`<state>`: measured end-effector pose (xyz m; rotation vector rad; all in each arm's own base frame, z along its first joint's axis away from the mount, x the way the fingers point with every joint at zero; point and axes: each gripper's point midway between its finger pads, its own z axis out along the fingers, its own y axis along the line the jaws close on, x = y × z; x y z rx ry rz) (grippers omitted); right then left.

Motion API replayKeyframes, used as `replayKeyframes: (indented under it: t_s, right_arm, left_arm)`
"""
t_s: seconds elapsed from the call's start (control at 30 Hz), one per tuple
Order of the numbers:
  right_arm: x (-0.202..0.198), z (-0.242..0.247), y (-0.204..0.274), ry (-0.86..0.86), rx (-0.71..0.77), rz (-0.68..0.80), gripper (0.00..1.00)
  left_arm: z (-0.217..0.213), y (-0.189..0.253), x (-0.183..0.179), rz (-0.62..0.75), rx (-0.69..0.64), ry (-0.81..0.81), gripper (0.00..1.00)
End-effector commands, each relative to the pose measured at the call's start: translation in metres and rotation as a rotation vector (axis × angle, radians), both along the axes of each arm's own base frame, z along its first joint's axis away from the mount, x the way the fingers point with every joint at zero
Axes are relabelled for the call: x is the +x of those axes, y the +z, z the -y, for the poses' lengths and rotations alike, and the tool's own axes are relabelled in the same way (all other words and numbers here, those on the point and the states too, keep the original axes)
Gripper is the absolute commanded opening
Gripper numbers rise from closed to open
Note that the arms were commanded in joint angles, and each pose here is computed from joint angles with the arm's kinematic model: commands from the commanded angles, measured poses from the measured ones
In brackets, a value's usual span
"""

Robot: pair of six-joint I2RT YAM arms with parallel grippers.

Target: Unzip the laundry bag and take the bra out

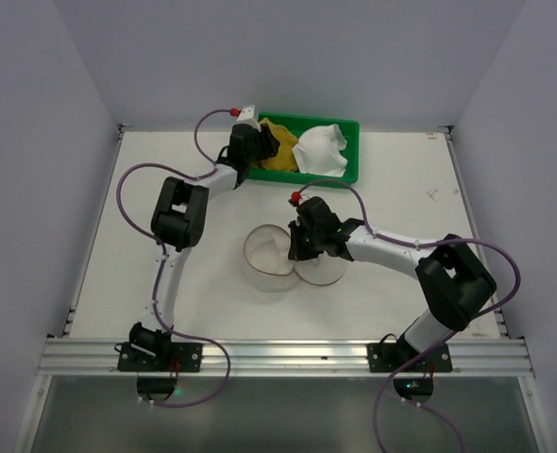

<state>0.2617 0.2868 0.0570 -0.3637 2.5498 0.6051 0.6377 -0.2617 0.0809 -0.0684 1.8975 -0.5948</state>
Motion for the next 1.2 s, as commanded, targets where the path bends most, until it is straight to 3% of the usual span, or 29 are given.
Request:
replayKeyframes:
  t_s: [0.0,0.07,0.17,0.2,0.3,0.4,0.5,0.53,0.6,0.63,0.7,0.73,0.83,1.03,1.17]
  right_arm:
    - [0.003,-0.006,0.009,0.023,0.021,0.012,0.00]
    - [0.007,-0.005,0.015,0.012,0.017,0.030,0.01]
    - [0.013,-0.003,0.023,-0.004,0.009,0.061,0.06]
    - [0.014,-0.003,0.027,-0.004,0.008,0.070,0.09]
    - [0.019,-0.004,0.033,-0.010,0.006,0.089,0.13]
    - [0.022,-0.005,0.036,-0.013,0.006,0.095,0.20]
    - [0.026,-0.005,0.039,-0.021,0.004,0.103,0.32]
    - [0.027,-0.005,0.041,-0.027,0.000,0.110,0.35]
    - [0.028,-0.004,0.045,-0.026,-0.004,0.119,0.46]
    - [0.029,-0.003,0.052,-0.029,0.002,0.130,0.50]
    - [0.030,0.003,0.056,-0.048,-0.017,0.145,0.56]
    - [0.031,0.004,0.059,-0.052,-0.017,0.153,0.58]
    - [0.032,0.017,0.067,-0.098,-0.038,0.184,0.66]
    - [0.035,0.076,0.060,-0.324,-0.098,0.165,0.75]
    - [0.031,0.122,0.037,-0.522,-0.051,0.034,0.67]
  left_arm:
    - [-0.013,0.037,0.001,0.057,0.003,0.028,0.64]
    - [-0.013,0.060,-0.007,0.088,0.014,0.004,0.80]
    - [-0.012,0.118,-0.019,0.146,0.011,-0.025,0.91]
    - [-0.014,0.153,-0.029,0.173,0.004,-0.036,0.93]
    - [-0.012,0.194,-0.056,0.175,-0.010,-0.091,0.96]
    - [-0.019,0.260,-0.110,0.214,-0.033,-0.132,0.97]
    - [-0.035,0.252,-0.165,0.119,-0.028,-0.141,0.97]
    - [-0.042,0.215,-0.183,0.035,-0.007,-0.137,0.96]
    - [-0.057,0.213,-0.217,0.008,-0.023,-0.108,0.92]
    - [-0.063,0.173,-0.237,-0.078,-0.008,-0.103,0.88]
    - [-0.070,0.169,-0.270,-0.099,-0.051,-0.098,0.83]
    - [-0.072,0.137,-0.289,-0.165,-0.046,-0.105,0.81]
    - [-0.066,0.110,-0.328,-0.217,-0.062,-0.146,0.73]
    - [-0.066,0.058,-0.362,-0.321,-0.046,-0.133,0.64]
    - [-0.076,0.028,-0.359,-0.348,-0.005,-0.063,0.58]
